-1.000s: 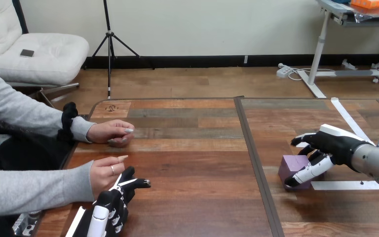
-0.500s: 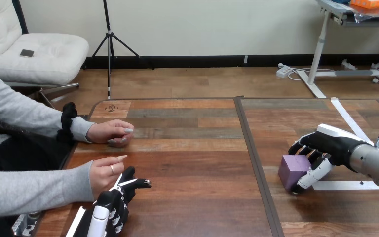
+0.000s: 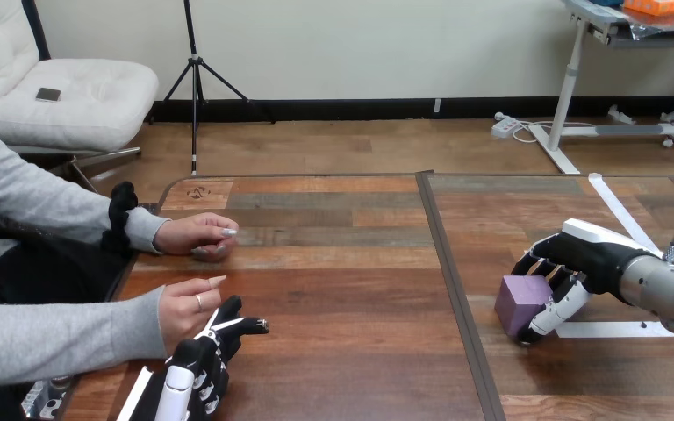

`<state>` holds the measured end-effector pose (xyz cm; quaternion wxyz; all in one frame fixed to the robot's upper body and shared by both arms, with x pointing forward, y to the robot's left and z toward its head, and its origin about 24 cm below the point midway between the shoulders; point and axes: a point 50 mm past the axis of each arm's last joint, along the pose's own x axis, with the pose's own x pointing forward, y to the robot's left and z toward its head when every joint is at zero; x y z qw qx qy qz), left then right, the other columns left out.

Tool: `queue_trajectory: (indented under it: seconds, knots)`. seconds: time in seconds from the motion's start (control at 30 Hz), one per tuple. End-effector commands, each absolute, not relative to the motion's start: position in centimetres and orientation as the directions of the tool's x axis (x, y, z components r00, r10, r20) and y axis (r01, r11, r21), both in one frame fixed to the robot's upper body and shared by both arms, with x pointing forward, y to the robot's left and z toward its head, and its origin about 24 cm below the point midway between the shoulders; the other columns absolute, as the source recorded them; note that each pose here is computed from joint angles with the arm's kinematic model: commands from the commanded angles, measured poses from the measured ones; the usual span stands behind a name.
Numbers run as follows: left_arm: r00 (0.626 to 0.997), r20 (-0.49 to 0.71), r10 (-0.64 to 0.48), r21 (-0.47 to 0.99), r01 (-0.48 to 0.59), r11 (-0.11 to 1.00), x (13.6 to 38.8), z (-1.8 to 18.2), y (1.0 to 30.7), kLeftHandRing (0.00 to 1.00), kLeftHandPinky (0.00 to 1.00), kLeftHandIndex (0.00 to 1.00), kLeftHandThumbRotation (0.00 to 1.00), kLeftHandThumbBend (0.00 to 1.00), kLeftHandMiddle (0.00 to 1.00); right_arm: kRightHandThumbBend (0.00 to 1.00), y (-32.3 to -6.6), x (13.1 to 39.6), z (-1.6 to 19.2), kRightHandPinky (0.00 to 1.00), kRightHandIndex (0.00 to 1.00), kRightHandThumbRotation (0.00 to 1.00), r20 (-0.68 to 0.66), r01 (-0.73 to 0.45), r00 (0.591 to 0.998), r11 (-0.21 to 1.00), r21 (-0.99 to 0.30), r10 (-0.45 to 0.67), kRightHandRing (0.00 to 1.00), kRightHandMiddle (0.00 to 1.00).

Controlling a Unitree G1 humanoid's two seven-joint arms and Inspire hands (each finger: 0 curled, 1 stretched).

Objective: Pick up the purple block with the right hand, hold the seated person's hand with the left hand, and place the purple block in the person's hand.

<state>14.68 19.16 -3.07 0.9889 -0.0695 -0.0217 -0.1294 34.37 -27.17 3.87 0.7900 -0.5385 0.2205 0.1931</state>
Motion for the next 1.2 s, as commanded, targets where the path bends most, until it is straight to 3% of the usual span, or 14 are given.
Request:
queue_trajectory:
  seconds: [0.0,0.43,1.17]
  knots:
    - [0.959,0.140,-0.248,-0.127,0.266,0.956,15.8,-2.0,18.8,1.00,1.00,0.69,1.00,0.64,0.97,1.00,-25.2,35.4,4.4,0.67,0.71,0.00,-0.527,-0.536,0.841,0.326,-0.778,0.124,0.68,0.71]
    - [0.959,0.137,-0.247,-0.132,0.265,0.955,15.7,-1.8,18.6,1.00,1.00,0.69,1.00,0.64,0.97,1.00,-24.6,35.1,3.5,0.61,0.67,0.00,-0.531,-0.545,0.837,0.293,-0.786,0.132,0.62,0.67]
    - [0.962,0.138,-0.236,-0.133,0.254,0.958,15.5,-1.9,18.6,1.00,1.00,0.69,1.00,0.64,0.96,0.78,-24.0,34.6,2.5,0.45,0.51,0.00,-0.472,-0.493,0.870,0.287,-0.822,0.143,0.50,0.54]
